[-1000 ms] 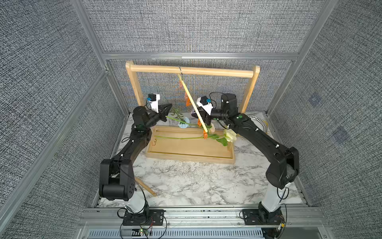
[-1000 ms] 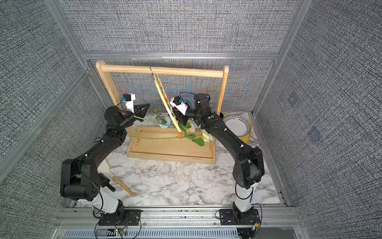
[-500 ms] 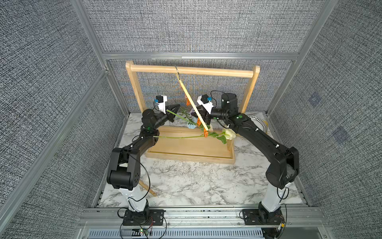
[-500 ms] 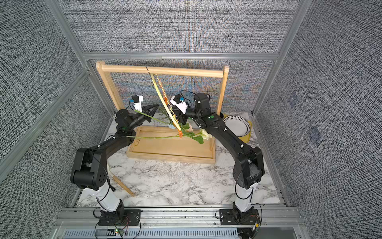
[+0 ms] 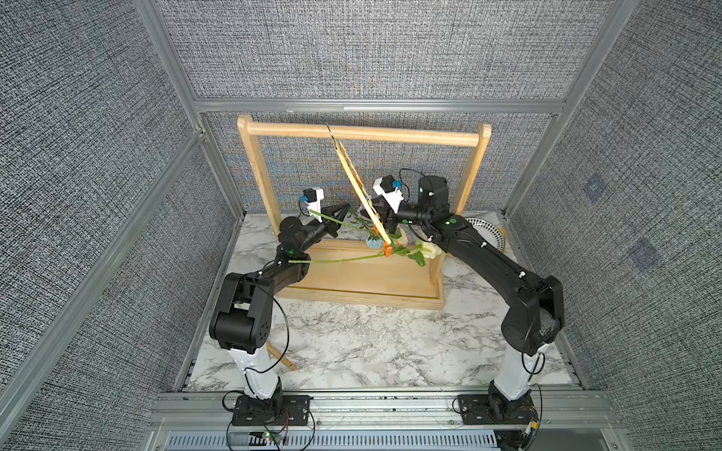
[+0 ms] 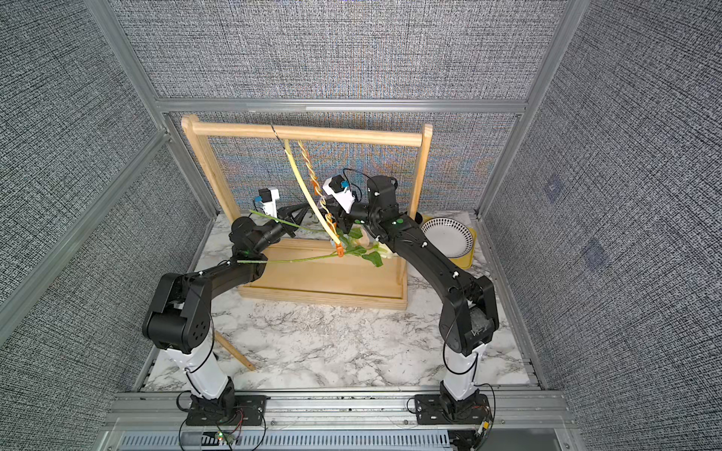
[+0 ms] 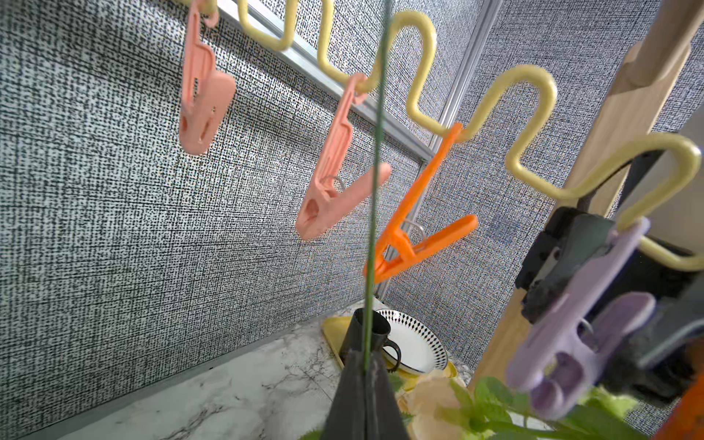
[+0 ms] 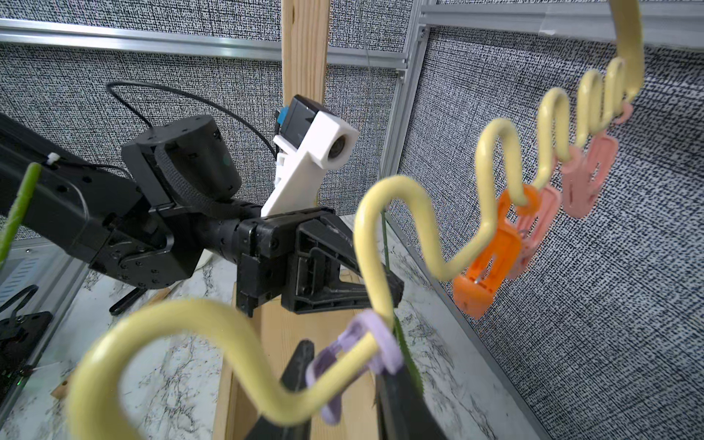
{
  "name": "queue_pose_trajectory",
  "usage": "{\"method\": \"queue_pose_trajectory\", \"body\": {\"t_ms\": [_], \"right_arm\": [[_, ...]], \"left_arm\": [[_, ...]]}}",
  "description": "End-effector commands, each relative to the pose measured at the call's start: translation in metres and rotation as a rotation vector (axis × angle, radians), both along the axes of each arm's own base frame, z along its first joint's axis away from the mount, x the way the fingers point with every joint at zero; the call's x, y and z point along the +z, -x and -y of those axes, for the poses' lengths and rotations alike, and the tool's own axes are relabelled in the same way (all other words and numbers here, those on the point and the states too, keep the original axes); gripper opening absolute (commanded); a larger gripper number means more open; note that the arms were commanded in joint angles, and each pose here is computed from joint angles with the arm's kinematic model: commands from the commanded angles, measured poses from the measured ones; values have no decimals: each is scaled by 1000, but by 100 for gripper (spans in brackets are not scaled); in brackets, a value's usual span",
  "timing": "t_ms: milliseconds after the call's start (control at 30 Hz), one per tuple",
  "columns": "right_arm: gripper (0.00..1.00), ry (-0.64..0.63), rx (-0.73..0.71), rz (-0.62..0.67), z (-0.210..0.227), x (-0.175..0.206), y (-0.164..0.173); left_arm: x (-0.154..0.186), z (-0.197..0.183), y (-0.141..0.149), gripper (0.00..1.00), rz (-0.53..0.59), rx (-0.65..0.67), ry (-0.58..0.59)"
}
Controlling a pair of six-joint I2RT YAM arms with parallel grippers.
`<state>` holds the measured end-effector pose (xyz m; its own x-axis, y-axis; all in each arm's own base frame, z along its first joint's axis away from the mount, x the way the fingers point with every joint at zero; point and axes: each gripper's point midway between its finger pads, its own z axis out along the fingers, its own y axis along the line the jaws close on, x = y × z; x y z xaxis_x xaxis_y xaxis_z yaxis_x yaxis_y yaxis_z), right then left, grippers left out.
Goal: Dry the flowers on a clothes hanger
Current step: Clamp the flower onto the hanger.
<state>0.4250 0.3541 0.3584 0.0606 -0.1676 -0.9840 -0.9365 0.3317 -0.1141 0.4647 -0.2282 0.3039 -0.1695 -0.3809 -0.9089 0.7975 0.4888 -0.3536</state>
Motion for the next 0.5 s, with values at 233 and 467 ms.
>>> {"method": "queue_pose_trajectory", "body": {"t_ms": [233,467], "right_arm": [[29,-50,-46,12,-1,10,-9],[27,-56,-43,17,-5,13,-10]], "left_arm": [[27,1,19,2,105,3,37],[37,2,30,2,137,-18,49]]}}
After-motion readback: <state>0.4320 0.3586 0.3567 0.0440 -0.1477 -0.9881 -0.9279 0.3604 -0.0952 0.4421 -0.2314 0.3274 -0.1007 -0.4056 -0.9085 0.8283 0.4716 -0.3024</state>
